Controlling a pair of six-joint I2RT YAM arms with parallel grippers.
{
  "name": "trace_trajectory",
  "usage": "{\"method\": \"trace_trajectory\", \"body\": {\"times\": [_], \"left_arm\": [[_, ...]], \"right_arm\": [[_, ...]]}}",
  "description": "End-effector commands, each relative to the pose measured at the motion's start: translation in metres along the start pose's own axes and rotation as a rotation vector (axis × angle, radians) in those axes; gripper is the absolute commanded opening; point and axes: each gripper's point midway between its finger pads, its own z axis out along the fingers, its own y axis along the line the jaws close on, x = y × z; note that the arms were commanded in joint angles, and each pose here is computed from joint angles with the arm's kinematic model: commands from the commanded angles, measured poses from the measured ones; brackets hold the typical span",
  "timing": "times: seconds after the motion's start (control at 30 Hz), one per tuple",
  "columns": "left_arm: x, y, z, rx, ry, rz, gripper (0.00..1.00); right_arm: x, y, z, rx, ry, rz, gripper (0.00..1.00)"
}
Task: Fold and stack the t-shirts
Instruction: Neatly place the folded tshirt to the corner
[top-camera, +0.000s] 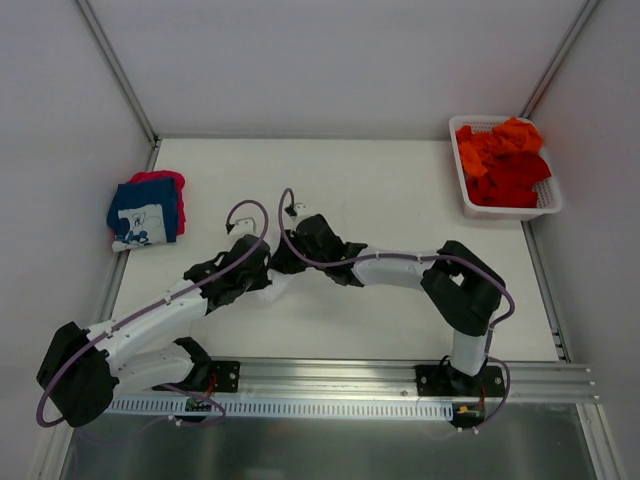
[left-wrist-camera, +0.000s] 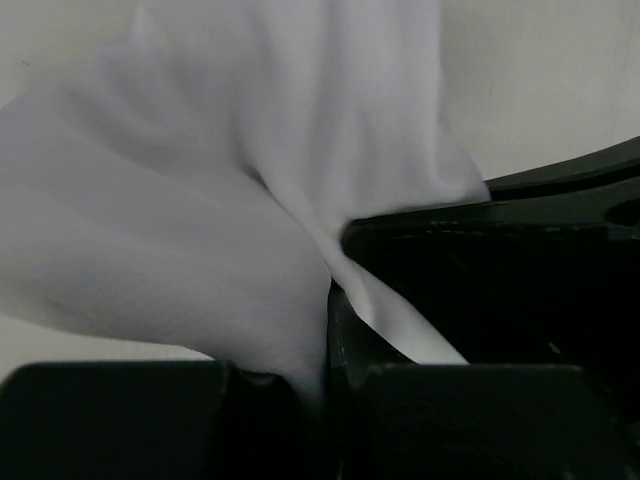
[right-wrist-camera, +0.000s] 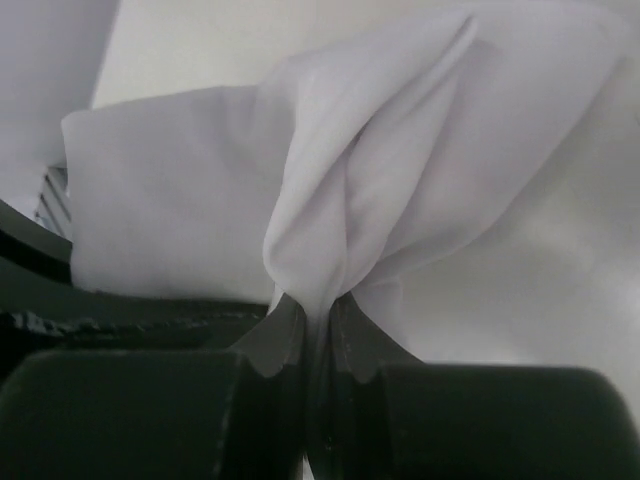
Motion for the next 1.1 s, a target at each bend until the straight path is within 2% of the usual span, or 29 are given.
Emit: {"method": "trace_trajectory", "body": {"times": [0.0,0.23,0.53,0.77,0.9,1.07], "left_arm": [[-0.047,0.015,-0.017,-0.125,-0.091,0.039,0.00],[-0.093,0.041,-0.020,-0.213,-0.114,-0.012,0.00],[-0.111,0.091,-0.021,-0.380,-0.123,-0.116,0.00],[-0.136,0.119,-0.029,-0.474,-0.181,-0.212,0.00],[-0.171,0.129,-0.038,-0.507,-0.233,-0.252,0.00],[-0.200,0.136,-0.033,-0.536,-0.243,-0.261,0.00]], "right_arm": [[-0.029,0.049,0.008,-0.108,0.034,-0.110,0.00],[-0.068,0.081,0.035,-0.131,0.048,-0.171,0.00],[-0.083,0.105,0.073,-0.195,0.101,-0.189,0.00],[-0.111,0.121,0.085,-0.257,0.046,-0.209,0.00],[-0.132,0.130,0.091,-0.291,0.005,-0.211,0.00],[-0.140,0.132,0.103,-0.315,-0.007,-0.211,0.00]]}}
